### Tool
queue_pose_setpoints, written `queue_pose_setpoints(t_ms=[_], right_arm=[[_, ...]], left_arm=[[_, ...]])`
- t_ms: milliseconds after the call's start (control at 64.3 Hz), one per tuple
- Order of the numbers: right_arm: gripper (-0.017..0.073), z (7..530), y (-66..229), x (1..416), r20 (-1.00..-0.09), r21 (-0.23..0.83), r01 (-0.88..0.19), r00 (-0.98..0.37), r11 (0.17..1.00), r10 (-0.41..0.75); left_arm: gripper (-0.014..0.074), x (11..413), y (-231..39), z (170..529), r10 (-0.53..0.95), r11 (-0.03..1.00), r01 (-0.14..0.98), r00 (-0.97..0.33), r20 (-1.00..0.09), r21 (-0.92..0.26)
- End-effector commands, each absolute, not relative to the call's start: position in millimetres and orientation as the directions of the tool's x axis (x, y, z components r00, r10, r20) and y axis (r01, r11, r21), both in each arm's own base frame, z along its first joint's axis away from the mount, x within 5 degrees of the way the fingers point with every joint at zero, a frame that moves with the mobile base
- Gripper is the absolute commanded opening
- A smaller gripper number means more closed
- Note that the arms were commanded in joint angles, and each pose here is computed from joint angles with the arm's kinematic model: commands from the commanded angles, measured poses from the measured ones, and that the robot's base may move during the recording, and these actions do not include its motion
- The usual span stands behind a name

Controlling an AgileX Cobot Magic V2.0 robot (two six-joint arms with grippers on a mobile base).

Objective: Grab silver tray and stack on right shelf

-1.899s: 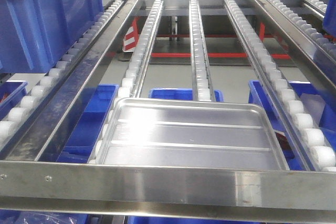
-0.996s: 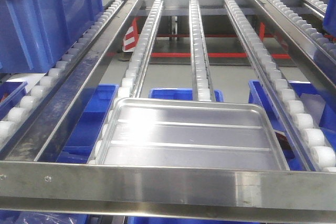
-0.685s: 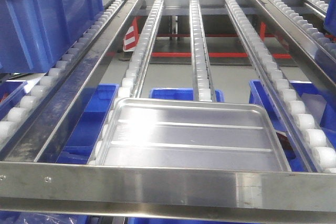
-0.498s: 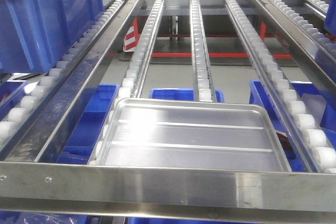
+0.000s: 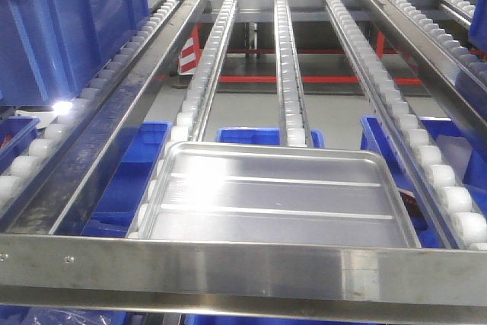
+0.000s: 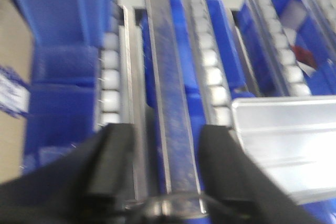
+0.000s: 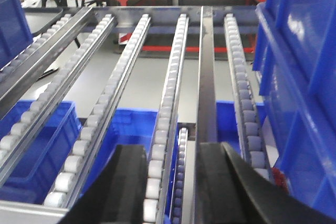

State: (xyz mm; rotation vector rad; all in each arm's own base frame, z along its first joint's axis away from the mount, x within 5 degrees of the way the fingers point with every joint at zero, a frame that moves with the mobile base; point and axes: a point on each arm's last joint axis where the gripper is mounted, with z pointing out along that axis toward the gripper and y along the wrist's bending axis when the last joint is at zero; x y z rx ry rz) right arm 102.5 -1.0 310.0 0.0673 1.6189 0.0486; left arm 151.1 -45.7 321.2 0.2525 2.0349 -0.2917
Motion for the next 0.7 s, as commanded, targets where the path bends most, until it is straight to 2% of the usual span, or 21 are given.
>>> queue_pose_setpoints(t_ms=[0,78,140,202,405,545,607,685], right_arm=[[0.0385,327.9,-0.5,105.8,-0.997,0.069,0.002,0.042,0.998,0.069],[0.0385,328.8,-0.6,107.1,-0.997,0.079,0.005,0.011,0.997,0.079],[0.0385,332.7,-0.2,108.2,-0.991,0.118,0.009,-0.066,0.993,0.119],[0.0385,338.1,2.2,111.2,-0.979,0.137,0.000,-0.151,0.991,0.136],[0.0385,355.4,25.3,135.1,-0.901,0.153,-0.128,-0.426,0.980,0.085],[0.0385,350.9,49.6,157.6,-0.806,0.158,-0.221,-0.592,0.962,-0.004],[0.0385,345.3,58.5,168.1,-0.769,0.164,-0.236,-0.639,0.958,-0.026],[0.0385,337.8,67.3,183.4,-0.719,0.206,-0.202,-0.695,0.958,0.008]], left_arm=[[0.0361,159.2,-50.8,340.6,0.002,0.941,0.311,-0.395,-0.918,-0.131],[0.0358,162.7,-52.1,343.5,-0.008,0.940,0.311,-0.385,-0.923,-0.138],[0.0358,165.3,-54.0,347.3,-0.042,0.935,0.311,-0.377,-0.925,-0.169],[0.0358,166.9,-62.0,348.9,0.018,0.924,0.359,-0.395,-0.919,-0.136],[0.0358,178.2,-110.9,359.3,0.188,0.821,0.555,-0.480,-0.857,-0.131],[0.0358,191.9,-141.4,357.8,0.269,0.770,0.623,-0.514,-0.814,-0.139],[0.0358,197.2,-155.2,350.8,0.298,0.752,0.642,-0.531,-0.793,-0.148],[0.0358,205.1,-167.8,339.8,0.316,0.750,0.638,-0.574,-0.756,-0.171]])
